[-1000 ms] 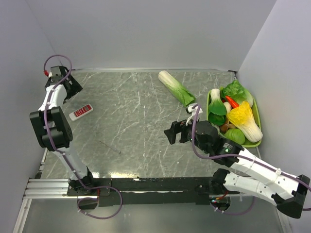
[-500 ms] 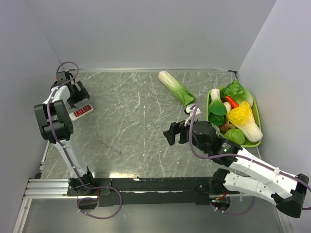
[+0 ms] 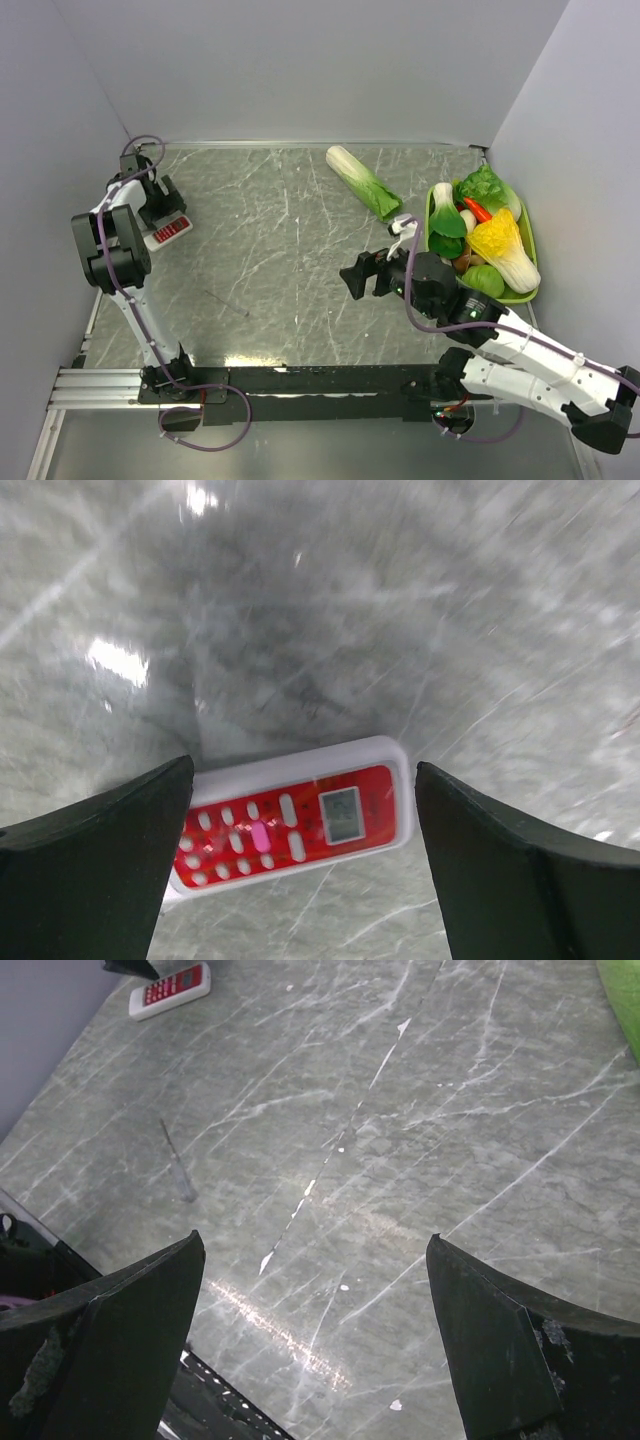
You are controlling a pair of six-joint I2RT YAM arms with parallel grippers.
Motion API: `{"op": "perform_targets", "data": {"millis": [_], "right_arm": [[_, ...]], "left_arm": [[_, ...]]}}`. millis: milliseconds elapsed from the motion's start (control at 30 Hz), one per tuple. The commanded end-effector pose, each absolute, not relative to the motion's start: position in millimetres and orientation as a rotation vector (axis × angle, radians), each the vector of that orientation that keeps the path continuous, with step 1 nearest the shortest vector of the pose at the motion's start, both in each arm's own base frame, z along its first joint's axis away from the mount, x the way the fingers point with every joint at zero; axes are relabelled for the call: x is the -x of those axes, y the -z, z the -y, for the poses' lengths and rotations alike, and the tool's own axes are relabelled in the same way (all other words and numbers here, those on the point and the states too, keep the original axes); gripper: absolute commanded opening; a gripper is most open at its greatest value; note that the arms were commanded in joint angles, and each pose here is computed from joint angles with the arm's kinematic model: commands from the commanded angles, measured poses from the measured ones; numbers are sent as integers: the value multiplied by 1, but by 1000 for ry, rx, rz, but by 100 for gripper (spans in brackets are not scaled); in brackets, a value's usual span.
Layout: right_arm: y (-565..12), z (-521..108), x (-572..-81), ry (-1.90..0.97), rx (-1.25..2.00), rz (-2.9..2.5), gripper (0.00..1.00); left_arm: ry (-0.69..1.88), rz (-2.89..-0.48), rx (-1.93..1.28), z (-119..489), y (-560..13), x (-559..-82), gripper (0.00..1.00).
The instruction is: Unload the batteries from the remote control
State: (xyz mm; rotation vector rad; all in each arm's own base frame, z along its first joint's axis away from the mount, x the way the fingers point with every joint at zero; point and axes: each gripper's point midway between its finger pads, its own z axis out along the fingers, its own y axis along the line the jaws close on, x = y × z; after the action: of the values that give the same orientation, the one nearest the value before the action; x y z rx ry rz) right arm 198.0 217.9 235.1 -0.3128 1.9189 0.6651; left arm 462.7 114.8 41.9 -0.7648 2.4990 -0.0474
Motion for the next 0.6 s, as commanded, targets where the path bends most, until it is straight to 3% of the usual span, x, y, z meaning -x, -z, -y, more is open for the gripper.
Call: {"op": "perform_targets", "data": {"millis": [0, 300, 567], "right_arm": [[-251, -214, -195, -698, 294, -1873, 100], [-266, -207, -184, -773, 277, -1794, 100], [-269, -203, -180, -784, 276, -1780, 100]], "left_arm": [[43, -2501, 734, -111, -65, -444, 97], [311, -2478, 608, -61, -97, -413, 98], [155, -2503, 622, -74, -95, -397, 99]]}}
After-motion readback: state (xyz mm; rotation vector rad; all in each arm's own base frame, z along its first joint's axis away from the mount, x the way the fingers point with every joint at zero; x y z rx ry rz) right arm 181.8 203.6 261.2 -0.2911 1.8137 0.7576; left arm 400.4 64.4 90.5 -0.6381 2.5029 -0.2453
